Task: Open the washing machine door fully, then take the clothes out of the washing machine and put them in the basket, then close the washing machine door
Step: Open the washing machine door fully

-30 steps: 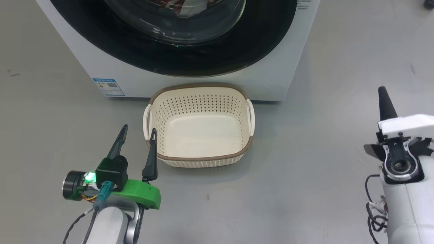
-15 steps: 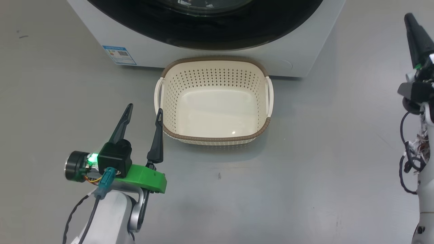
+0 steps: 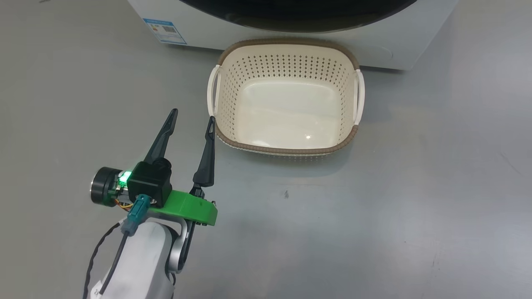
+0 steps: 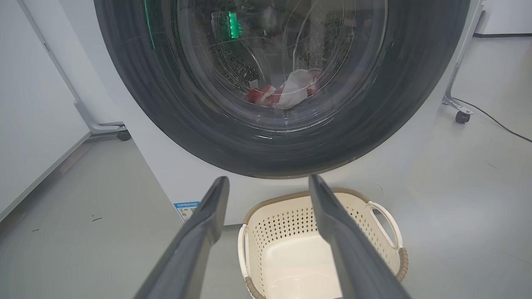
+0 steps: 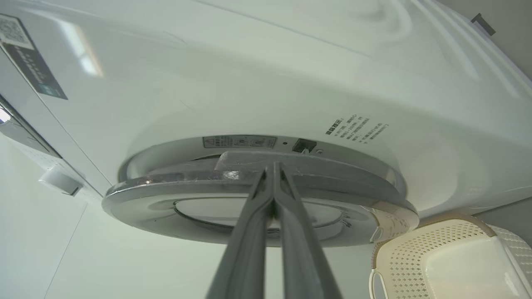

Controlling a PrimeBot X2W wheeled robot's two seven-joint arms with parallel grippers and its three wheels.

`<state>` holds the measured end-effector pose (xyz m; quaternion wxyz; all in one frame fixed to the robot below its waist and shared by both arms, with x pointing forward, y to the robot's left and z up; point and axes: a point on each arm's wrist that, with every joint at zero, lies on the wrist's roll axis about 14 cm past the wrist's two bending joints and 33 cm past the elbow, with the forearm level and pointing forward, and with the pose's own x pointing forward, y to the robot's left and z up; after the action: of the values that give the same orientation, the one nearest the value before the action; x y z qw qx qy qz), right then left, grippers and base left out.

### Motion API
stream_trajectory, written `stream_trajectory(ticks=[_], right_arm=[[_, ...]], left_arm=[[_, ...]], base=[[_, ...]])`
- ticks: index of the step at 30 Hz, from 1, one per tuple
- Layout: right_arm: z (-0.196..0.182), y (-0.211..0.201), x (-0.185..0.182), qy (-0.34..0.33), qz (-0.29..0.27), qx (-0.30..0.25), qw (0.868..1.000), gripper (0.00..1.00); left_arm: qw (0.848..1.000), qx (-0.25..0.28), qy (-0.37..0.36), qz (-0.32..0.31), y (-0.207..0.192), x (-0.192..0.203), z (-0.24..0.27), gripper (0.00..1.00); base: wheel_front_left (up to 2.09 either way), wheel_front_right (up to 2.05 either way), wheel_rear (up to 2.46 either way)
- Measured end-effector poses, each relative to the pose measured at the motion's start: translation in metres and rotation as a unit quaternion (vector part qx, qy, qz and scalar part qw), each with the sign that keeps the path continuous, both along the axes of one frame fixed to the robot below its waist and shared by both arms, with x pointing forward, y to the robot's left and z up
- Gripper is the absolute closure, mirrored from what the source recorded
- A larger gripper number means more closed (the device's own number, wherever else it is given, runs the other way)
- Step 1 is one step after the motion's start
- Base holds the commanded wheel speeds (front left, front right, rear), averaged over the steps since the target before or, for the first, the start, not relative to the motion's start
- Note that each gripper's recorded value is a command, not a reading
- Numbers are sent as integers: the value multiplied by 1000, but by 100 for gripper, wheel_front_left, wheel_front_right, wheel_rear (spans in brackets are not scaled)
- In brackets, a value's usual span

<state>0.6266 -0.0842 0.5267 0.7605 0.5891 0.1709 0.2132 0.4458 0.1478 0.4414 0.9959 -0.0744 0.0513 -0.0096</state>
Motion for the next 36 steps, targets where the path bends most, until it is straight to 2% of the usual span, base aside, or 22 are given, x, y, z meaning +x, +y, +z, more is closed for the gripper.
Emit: stream_trajectory(ticks=[12,24,33,36], right_arm=[[3,31,33,5,54,-1,999,100],[-16,52,47,40,99,-10,994,100],[-30,59,58,76,106,28,991,100],[-28,62,63,82,109,59,989,100]], left_arm=[[1000,-6,12,6,5,5,-10,0],[1000,-11,22,-1,0,5,-16,0],[1000,-9,29,5,4,3,-19,0],[1000,-8,28,6,5,3,-19,0]], base=[[0,0,0],[0,0,0],[0,0,0],[0,0,0]])
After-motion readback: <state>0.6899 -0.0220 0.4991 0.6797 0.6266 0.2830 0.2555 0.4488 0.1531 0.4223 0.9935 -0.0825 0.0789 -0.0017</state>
